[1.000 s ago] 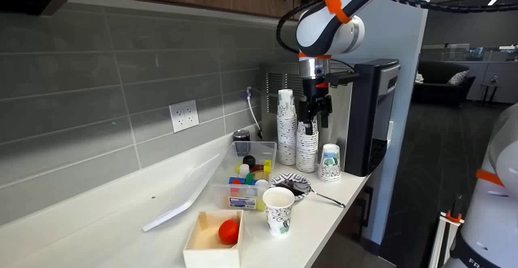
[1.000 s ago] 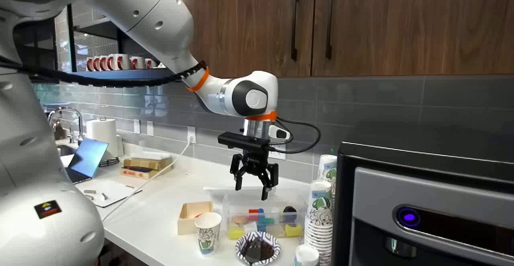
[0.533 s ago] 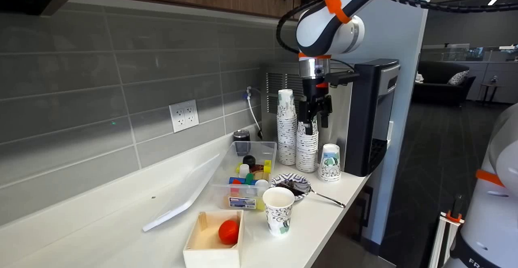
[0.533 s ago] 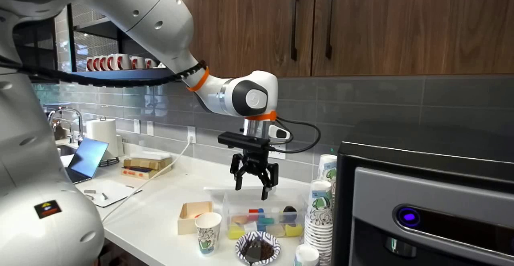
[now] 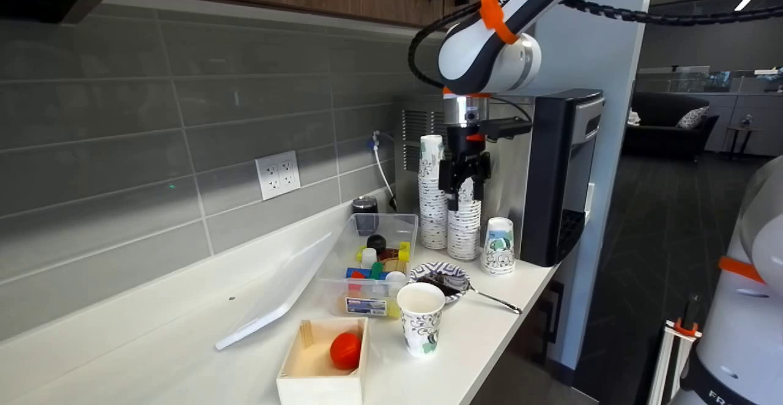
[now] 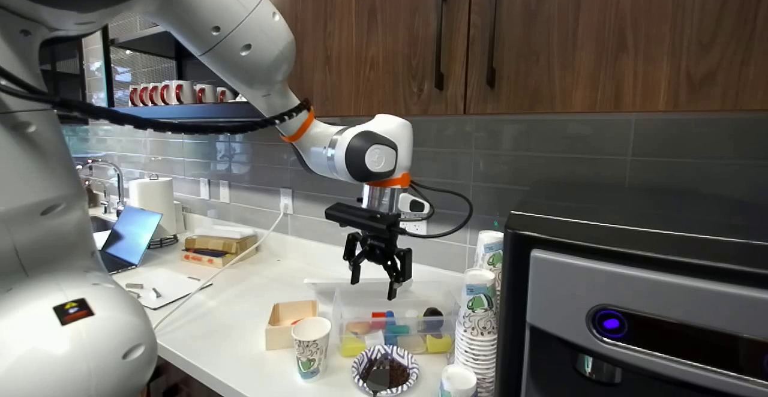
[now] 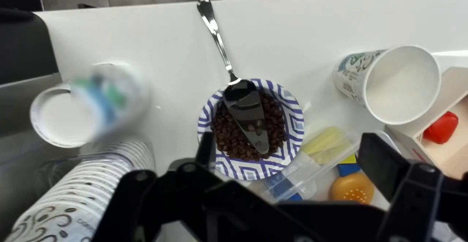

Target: Pick up the lid and put it on the bowl

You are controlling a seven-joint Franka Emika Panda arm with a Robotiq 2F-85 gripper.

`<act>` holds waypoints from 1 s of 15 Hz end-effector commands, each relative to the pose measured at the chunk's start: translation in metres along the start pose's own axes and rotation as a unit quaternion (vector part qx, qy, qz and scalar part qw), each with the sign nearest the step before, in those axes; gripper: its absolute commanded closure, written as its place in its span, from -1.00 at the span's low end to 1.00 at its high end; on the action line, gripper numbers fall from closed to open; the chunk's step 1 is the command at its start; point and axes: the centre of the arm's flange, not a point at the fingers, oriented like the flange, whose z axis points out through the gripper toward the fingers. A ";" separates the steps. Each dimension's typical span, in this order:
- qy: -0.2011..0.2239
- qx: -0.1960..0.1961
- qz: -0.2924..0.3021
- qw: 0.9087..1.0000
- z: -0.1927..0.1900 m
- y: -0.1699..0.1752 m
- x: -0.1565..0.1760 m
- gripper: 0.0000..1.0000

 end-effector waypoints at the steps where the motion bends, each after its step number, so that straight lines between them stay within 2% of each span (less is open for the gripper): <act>1: 0.056 0.030 0.027 0.998 0.029 -0.033 0.048 -1.00; 4: 0.117 0.059 0.049 0.990 0.039 -0.058 0.078 -1.00; 6: 0.142 0.076 0.057 0.985 0.047 -0.072 0.096 -1.00; 12: 0.187 0.138 0.086 0.969 0.072 -0.102 0.147 -1.00; 15: 0.199 0.155 0.095 0.963 0.080 -0.113 0.168 -1.00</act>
